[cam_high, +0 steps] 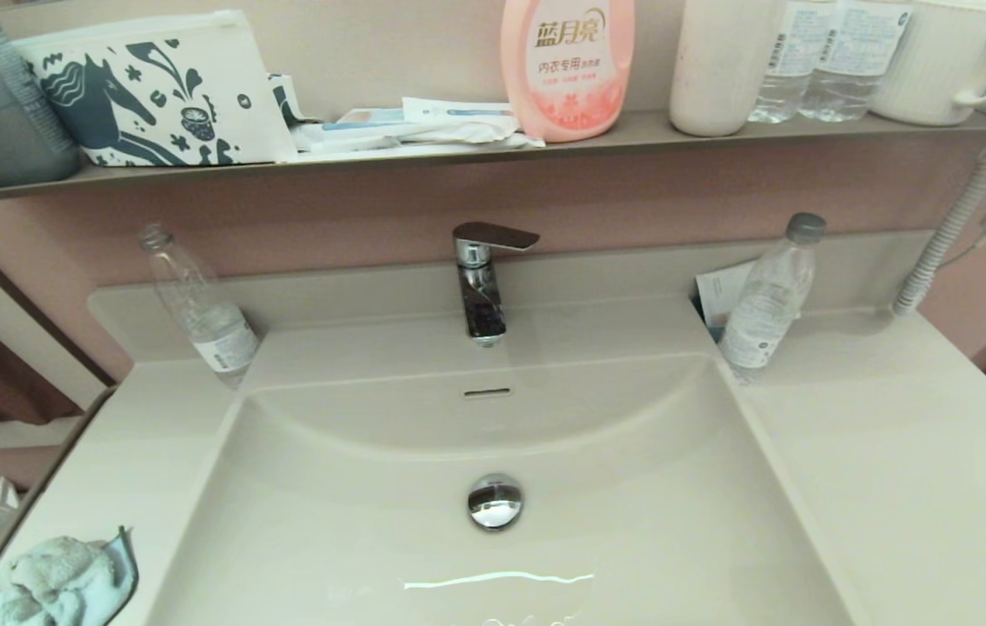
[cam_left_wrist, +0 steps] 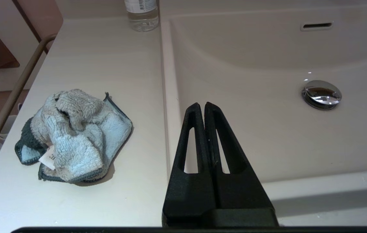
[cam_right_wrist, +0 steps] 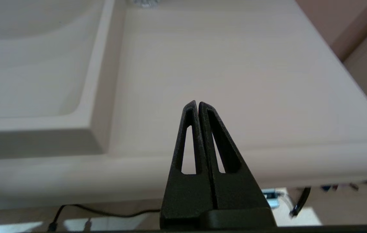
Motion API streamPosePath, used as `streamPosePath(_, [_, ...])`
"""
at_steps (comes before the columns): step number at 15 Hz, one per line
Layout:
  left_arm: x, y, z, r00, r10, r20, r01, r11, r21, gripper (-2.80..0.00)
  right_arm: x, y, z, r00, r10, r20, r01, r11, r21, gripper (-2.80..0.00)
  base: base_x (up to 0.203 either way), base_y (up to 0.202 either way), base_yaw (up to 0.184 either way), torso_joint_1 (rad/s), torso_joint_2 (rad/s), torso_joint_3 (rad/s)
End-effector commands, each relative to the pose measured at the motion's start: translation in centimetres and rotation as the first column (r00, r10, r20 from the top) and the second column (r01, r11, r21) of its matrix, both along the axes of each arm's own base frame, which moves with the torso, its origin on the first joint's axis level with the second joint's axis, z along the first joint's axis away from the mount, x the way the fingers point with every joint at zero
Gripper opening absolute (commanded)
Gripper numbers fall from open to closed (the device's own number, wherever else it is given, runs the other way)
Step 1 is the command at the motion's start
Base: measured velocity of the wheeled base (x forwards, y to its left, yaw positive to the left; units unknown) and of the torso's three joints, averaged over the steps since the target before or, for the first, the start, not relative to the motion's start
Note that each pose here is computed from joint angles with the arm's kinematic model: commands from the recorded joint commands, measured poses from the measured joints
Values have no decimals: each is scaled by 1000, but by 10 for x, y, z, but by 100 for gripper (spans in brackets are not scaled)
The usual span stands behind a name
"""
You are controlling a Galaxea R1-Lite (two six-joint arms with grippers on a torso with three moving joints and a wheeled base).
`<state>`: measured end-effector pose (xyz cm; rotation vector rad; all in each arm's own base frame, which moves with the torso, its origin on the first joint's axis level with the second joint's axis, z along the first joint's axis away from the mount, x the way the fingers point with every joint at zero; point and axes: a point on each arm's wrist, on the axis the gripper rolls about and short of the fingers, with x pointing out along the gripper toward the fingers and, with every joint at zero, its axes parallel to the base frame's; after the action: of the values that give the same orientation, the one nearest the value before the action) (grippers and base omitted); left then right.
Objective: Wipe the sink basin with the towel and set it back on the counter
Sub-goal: Pick up the cloth
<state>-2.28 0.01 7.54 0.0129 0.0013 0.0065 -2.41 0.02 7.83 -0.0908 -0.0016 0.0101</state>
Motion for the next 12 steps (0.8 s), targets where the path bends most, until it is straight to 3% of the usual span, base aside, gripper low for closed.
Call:
streamPosePath(1, [0, 0, 0, 1000, -8, -2, 8, 1000, 26, -280, 1, 0, -2, 1000, 3, 2, -3, 1000, -9, -280, 0, 0, 0, 0, 0, 0])
streamPosePath(4, [0, -1, 0, 1000, -30, 2, 29, 993, 113, -280, 1, 0, -2, 1000, 1, 1, -1, 999, 47, -280, 0, 0, 0, 0, 0, 0])
streamPosePath(10, [-6, -1, 20, 998, -28, 63, 21, 993, 119, -280, 1, 0, -2, 1000, -2, 1, 2, 999, 52, -280, 0, 0, 0, 0, 0, 0])
streamPosePath(12, [-5, -1, 30, 998, -27, 50, 20, 993, 118, -280, 1, 0, -2, 1000, -1, 1, 1, 999, 52, -280, 0, 0, 0, 0, 0, 0])
